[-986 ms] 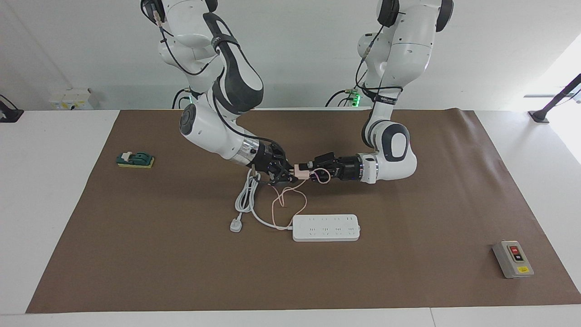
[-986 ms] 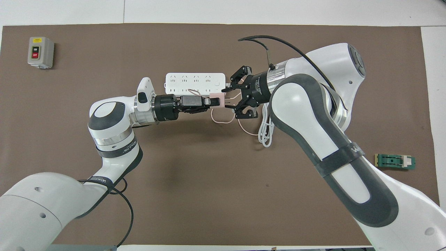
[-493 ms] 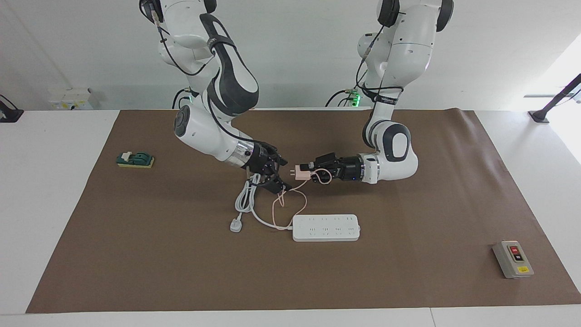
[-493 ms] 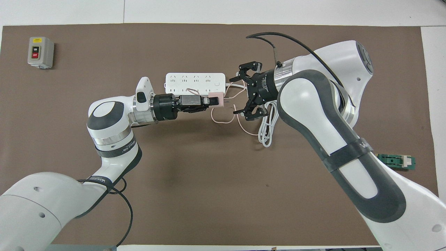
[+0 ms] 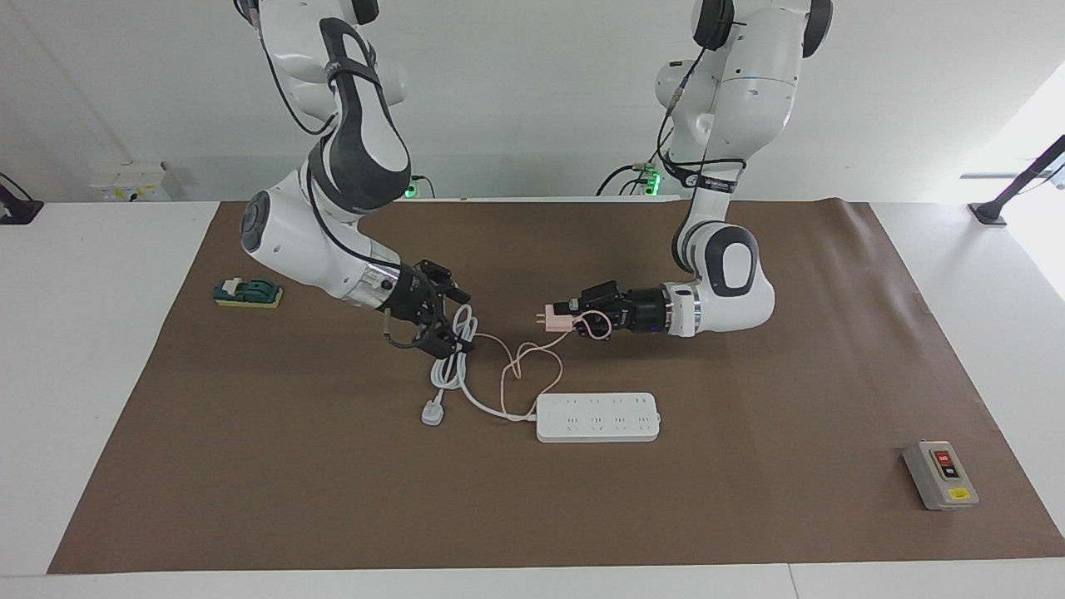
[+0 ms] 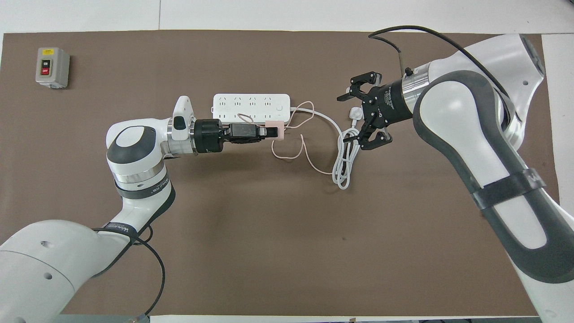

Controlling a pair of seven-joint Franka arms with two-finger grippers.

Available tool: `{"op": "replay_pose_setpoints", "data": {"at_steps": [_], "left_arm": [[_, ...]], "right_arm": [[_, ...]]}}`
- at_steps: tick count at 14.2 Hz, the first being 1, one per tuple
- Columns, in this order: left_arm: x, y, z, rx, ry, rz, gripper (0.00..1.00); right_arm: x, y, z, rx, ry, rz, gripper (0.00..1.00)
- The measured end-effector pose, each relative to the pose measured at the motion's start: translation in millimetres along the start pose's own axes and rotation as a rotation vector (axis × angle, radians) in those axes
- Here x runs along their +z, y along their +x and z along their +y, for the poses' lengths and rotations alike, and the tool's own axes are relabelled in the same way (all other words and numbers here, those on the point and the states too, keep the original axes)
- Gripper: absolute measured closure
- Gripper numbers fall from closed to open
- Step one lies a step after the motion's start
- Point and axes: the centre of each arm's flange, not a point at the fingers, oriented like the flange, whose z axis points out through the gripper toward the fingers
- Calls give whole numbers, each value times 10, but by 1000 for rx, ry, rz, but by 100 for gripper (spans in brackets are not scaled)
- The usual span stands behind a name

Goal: Plug charger into power strip

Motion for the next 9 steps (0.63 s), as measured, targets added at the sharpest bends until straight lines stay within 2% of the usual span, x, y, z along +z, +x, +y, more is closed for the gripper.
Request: {"op": "replay_pose_setpoints", "data": {"at_steps": [4,7,9], "left_arm": [[-292,207,188,-1,143,-62,69],[-497,296,465,-47,300,-134,69],[-619,339,717,-67,381,-147,69]], "right_arm": [[-256,172,78,-18,-38,69,0],[-496,363,163,-87,-78,95,0],[-672,497,234,-145,-107,119,0]]}}
